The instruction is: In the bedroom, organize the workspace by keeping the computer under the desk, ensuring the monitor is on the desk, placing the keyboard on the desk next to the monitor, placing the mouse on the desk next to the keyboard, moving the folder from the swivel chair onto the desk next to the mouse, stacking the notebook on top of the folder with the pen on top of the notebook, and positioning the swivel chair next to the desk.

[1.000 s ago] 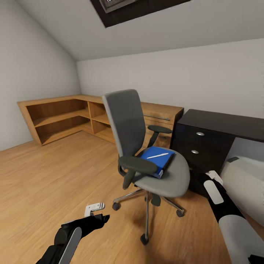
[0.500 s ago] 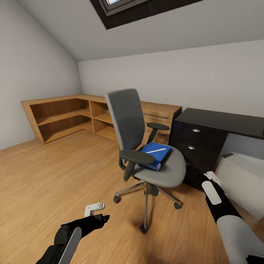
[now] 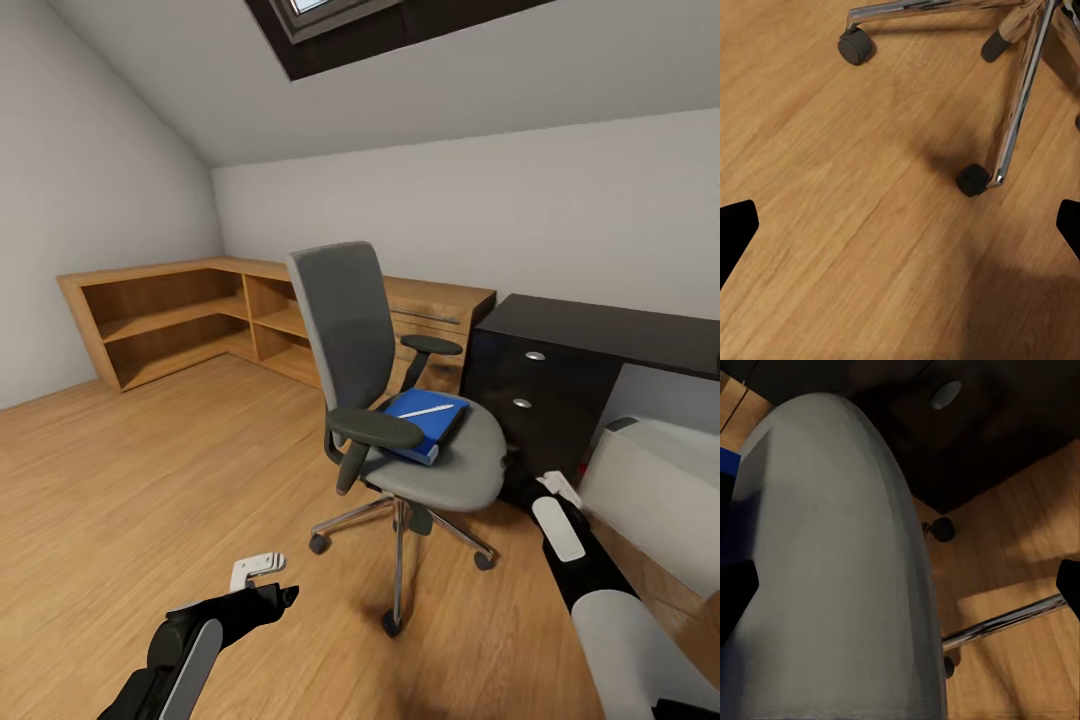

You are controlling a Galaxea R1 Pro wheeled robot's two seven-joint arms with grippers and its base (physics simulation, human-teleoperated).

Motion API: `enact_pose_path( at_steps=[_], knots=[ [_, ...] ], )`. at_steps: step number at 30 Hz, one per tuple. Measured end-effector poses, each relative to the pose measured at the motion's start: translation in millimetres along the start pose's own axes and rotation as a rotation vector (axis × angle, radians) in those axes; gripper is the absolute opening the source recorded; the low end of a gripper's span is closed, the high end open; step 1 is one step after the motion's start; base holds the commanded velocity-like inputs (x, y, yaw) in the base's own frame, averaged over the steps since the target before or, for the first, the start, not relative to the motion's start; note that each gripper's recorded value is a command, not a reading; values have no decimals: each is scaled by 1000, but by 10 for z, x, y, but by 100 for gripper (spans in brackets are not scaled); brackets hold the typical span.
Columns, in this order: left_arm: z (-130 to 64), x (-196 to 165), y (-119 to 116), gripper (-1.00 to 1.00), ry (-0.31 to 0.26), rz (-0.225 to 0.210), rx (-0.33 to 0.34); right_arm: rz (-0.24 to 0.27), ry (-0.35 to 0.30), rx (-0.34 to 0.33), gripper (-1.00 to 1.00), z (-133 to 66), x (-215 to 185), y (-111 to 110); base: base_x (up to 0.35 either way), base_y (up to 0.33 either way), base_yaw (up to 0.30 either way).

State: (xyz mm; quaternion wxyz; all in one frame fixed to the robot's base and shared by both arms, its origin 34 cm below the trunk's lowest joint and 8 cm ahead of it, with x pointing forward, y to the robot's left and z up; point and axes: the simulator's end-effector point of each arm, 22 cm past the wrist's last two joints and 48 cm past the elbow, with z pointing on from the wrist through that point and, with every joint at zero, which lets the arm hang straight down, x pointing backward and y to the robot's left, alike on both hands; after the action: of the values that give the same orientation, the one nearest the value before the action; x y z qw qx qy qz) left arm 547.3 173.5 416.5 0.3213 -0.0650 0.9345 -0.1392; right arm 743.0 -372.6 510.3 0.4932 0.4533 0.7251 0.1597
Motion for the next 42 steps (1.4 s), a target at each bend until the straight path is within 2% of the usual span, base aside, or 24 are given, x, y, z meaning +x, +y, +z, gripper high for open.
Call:
enact_pose_path(
  at_steps=[12,20,22,25,42],
  knots=[
    [-6,-11,-4,100,-3,0,1,3,12,1,100,-12,102,-2,0,0,24],
    [-16,-23,-8,100,-6,1,2,3,11,-3,100,-23,94,19,0,0,240],
    [-20,-28,-10,100,-8,1,2,-15,4,4,100,-26,62,-1,0,0,255],
    [-24,-32,-12,100,-9,2,2,3,8,-5,100,-30,80,27,0,0,256],
    [-49,-61,-29,100,-17,4,5,-1,0,-8,100,-57,25,53,0,0,257]
  ],
)
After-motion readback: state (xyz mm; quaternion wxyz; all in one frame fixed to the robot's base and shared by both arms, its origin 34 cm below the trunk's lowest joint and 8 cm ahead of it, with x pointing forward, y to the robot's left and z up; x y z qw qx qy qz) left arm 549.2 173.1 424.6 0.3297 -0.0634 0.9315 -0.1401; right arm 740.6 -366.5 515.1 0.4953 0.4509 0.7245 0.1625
